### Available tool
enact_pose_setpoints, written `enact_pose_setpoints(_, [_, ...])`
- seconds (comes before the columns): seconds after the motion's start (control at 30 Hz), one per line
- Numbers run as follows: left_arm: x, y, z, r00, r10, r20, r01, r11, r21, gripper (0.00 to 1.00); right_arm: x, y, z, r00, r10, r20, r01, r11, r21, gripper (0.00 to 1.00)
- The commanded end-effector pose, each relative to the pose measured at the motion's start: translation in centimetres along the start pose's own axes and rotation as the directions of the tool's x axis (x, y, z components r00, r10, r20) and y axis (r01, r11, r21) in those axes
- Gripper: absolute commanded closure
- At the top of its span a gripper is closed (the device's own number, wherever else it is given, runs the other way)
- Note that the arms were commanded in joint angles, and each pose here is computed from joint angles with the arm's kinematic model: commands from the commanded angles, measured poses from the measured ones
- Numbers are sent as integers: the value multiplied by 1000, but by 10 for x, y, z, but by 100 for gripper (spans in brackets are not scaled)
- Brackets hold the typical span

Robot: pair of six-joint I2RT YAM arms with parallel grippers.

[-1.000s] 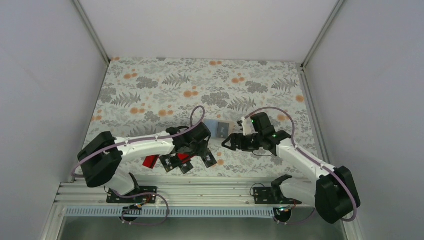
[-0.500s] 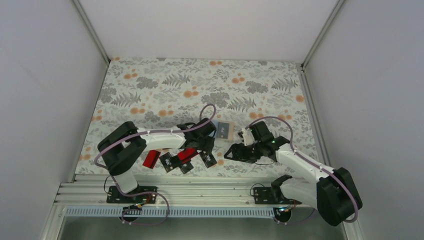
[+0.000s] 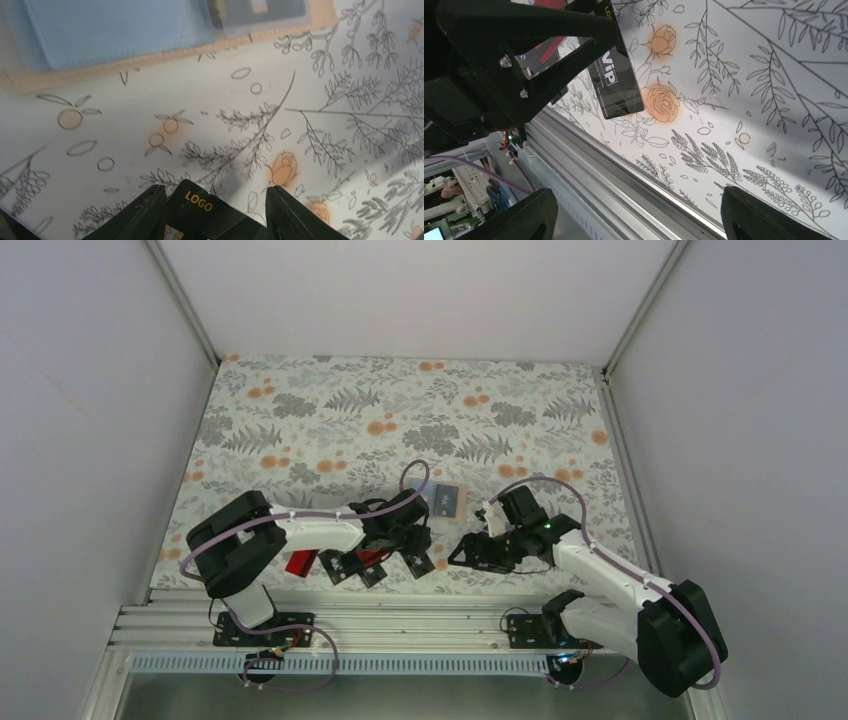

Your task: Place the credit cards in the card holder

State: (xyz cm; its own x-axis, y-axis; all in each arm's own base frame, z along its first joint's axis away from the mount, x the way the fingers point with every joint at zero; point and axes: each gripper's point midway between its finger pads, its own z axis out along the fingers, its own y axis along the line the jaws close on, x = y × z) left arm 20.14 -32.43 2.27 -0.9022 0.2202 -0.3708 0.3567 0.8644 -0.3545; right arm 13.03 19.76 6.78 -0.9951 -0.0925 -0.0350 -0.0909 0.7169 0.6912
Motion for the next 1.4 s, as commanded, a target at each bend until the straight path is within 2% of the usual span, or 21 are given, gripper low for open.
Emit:
enact_pose_setpoints(0.0, [30, 4, 1, 997, -8, -76, 7, 1000, -5, 50, 14, 1, 1, 999, 10, -48, -10, 1000, -5, 17])
enact_pose_setpoints(0.63, [57, -36, 4, 988, 81, -134, -72, 995, 65, 53, 29, -7, 9, 995, 22, -97, -22, 1000, -8, 13])
enact_pose_setpoints(1.1, [-3, -72, -45, 995, 94, 40, -97, 991, 88, 52, 53, 6, 19, 982, 65, -178, -83, 992, -98, 15])
enact_pose_setpoints(1.37, [0, -41, -58, 997, 67, 38, -68, 997, 33, 52, 63, 4, 29, 977, 134, -164, -145, 988, -60, 15])
